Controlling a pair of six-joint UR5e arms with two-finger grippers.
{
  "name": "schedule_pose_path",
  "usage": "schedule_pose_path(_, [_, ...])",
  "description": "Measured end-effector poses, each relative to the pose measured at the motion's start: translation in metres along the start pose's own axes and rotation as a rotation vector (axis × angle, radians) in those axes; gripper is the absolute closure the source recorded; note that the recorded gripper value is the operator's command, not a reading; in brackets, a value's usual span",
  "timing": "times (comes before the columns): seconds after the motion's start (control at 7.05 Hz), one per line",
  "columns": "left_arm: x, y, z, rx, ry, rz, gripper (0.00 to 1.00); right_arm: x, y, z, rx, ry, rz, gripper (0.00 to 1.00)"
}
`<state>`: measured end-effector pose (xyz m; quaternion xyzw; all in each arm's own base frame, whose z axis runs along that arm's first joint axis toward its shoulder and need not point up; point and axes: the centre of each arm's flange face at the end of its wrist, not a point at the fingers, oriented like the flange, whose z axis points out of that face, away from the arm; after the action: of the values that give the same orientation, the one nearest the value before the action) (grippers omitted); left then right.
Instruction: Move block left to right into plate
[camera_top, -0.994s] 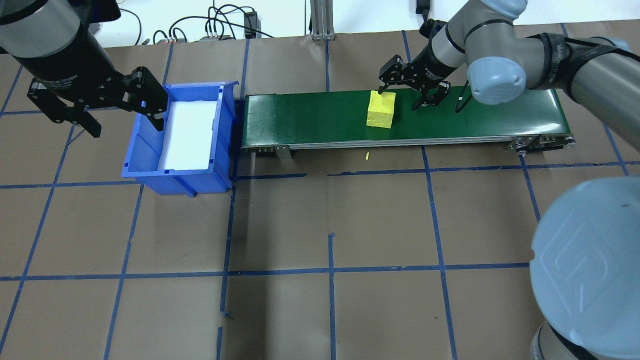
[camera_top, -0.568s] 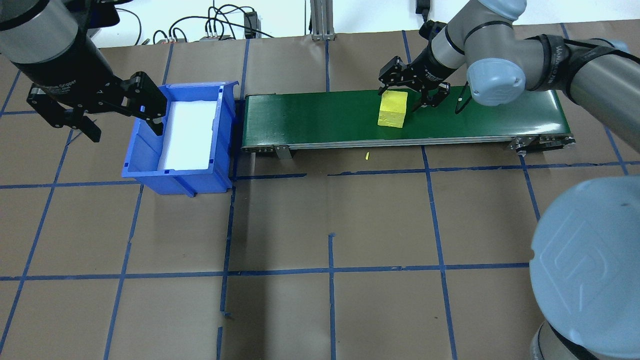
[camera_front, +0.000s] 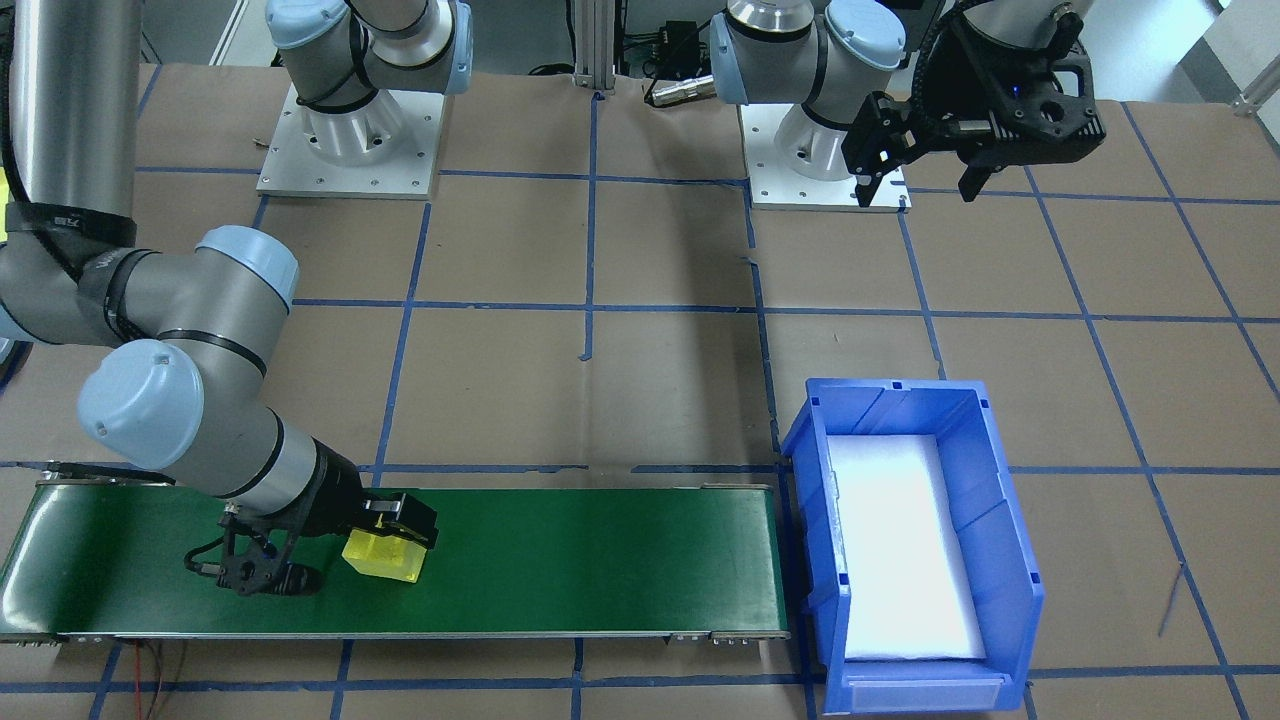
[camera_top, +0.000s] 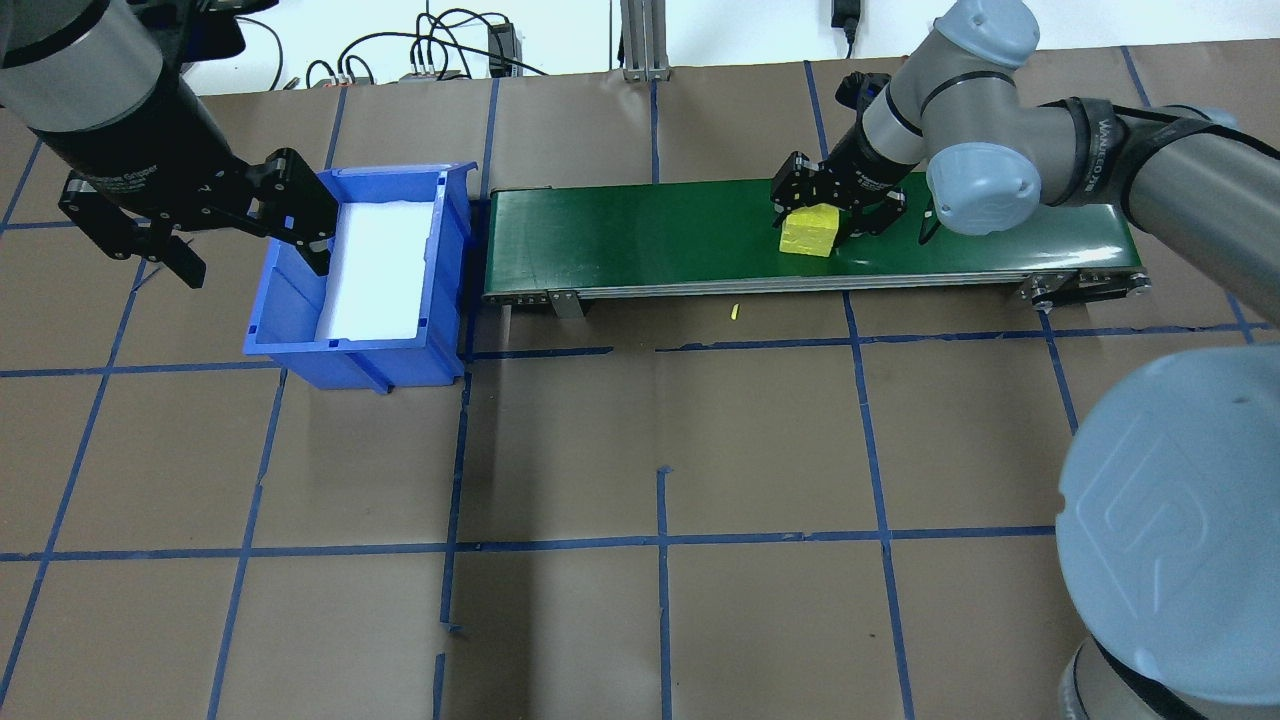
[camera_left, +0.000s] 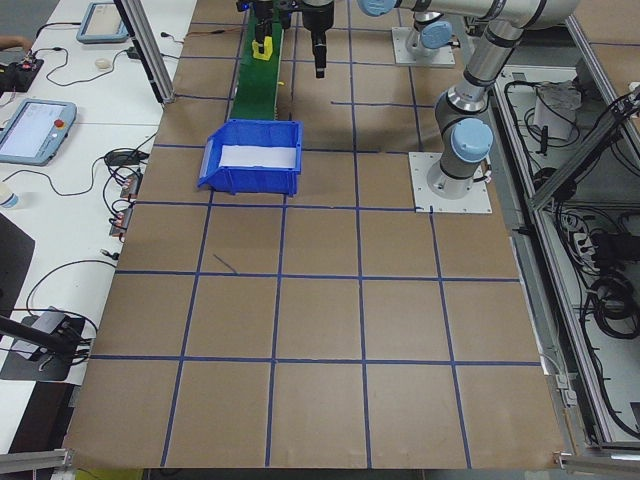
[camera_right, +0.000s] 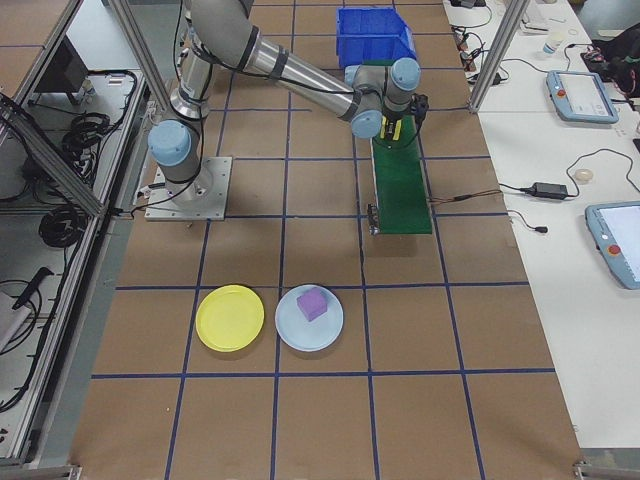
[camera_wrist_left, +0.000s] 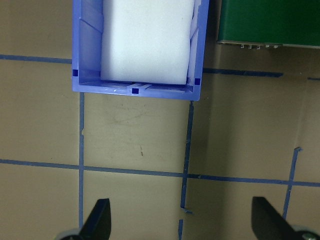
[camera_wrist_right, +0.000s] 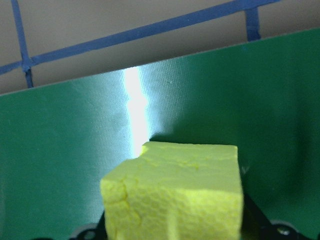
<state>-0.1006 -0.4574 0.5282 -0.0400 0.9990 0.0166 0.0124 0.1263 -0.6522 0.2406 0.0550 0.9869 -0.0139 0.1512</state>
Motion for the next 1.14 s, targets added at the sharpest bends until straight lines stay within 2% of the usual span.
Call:
schedule_pose_path(0.14, [0.0,0.0,0.0,-0.001,0.003,0.0,0.0,0.006,0.0,-0.009,0.013,0.064,-0.097,0.48])
schedule_pose_path(0.28, [0.001,0.0,0.001,-0.001,0.005,-0.002,0.0,0.014,0.002,-0.032,0.027,0.153,-0.209,0.5])
schedule_pose_path(0.43, [0.001,0.0,0.001,-0.001,0.006,-0.004,0.0,0.034,0.01,-0.064,0.012,0.248,-0.311,0.5])
schedule_pose_path(0.57, [0.001,0.0,0.001,-0.001,0.007,-0.005,0.0,0.077,0.027,-0.1,-0.04,0.316,-0.374,0.5])
schedule_pose_path(0.85, [0.001,0.0,0.001,-0.001,0.008,-0.006,0.0,0.201,0.08,-0.155,-0.141,0.357,-0.442,0.5])
schedule_pose_path(0.99, [0.001,0.0,0.001,0.0,0.008,-0.006,0.0,0.264,0.104,-0.173,-0.17,0.348,-0.454,0.5])
schedule_pose_path(1.14, [0.001,0.0,0.001,0.0,0.008,-0.006,0.0,0.322,0.127,-0.19,-0.184,0.335,-0.458,0.5])
